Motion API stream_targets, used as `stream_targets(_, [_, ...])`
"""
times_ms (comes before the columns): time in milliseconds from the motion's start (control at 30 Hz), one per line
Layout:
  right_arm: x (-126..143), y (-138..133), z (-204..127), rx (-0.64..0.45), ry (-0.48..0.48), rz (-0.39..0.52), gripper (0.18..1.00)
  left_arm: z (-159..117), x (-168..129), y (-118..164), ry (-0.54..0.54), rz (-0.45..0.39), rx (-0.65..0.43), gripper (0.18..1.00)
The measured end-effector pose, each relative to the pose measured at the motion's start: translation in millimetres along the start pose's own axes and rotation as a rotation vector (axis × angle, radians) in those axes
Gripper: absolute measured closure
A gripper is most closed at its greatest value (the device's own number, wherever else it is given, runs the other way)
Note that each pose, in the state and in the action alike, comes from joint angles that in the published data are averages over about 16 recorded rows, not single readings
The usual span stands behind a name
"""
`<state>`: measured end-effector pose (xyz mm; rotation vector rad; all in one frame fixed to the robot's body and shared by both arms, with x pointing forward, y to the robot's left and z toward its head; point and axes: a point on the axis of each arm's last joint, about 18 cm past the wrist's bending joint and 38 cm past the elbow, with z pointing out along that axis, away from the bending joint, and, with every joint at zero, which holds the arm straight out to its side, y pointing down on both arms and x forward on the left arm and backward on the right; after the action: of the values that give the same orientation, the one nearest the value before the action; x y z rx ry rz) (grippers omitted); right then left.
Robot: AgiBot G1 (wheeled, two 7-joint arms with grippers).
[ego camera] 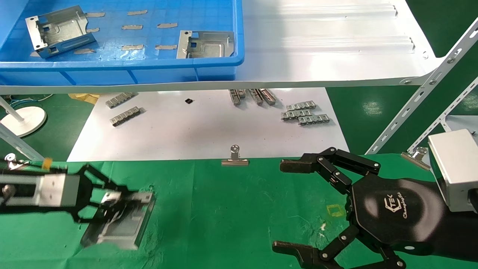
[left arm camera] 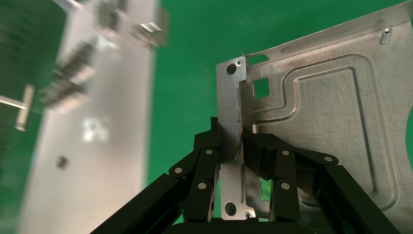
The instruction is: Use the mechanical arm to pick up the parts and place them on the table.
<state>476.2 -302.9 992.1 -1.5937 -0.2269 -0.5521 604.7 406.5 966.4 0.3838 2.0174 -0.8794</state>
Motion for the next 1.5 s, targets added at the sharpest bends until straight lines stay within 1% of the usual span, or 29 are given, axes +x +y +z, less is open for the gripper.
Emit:
stream_targets(167, [0.0,0.0,0.0,0.000,0.000,0.000,0.179,7.8,15.7,16.7,0.043,0.007,-0.040,0.979])
stream_targets(300, [0.0,0.0,0.0,0.000,0.000,0.000,0.179,11.2,22.3,24.9,0.057,-0.009,-0.059,0.967])
stream_targets(500, [0.0,0.0,0.0,0.000,0.000,0.000,0.179,14.8,24.3,30.0,0.060,-0.045,-0.071,0.918])
stream_targets(700, [0.0,0.0,0.0,0.000,0.000,0.000,0.179,13.5,21.5,27.3,0.046,-0.105,-0.053,0.836])
stream_targets(900, [0.0,0.0,0.0,0.000,0.000,0.000,0.179,7.3,16.6,22.5,0.006,-0.198,-0.016,0.715])
stream_targets(1033, [0.0,0.0,0.0,0.000,0.000,0.000,0.179,3.8,13.8,19.3,-0.025,-0.273,0.016,0.611])
stream_targets(1167, [0.0,0.0,0.0,0.000,0.000,0.000,0.179,1.5,12.1,17.6,-0.050,-0.330,0.041,0.520])
stream_targets(1233, [0.0,0.0,0.0,0.000,0.000,0.000,0.179,1.1,11.6,16.9,-0.057,-0.350,0.051,0.466])
stream_targets(1300, [0.0,0.0,-0.1,0.000,0.000,0.000,0.179,1.2,11.4,16.5,-0.062,-0.363,0.058,0.433])
stream_targets(1433, [0.1,0.0,-0.1,0.000,0.001,0.000,0.179,2.1,11.4,15.7,-0.065,-0.374,0.066,0.346])
stream_targets(1500, [0.1,0.0,-0.1,0.000,0.001,0.000,0.179,2.7,11.3,14.9,-0.065,-0.371,0.070,0.321])
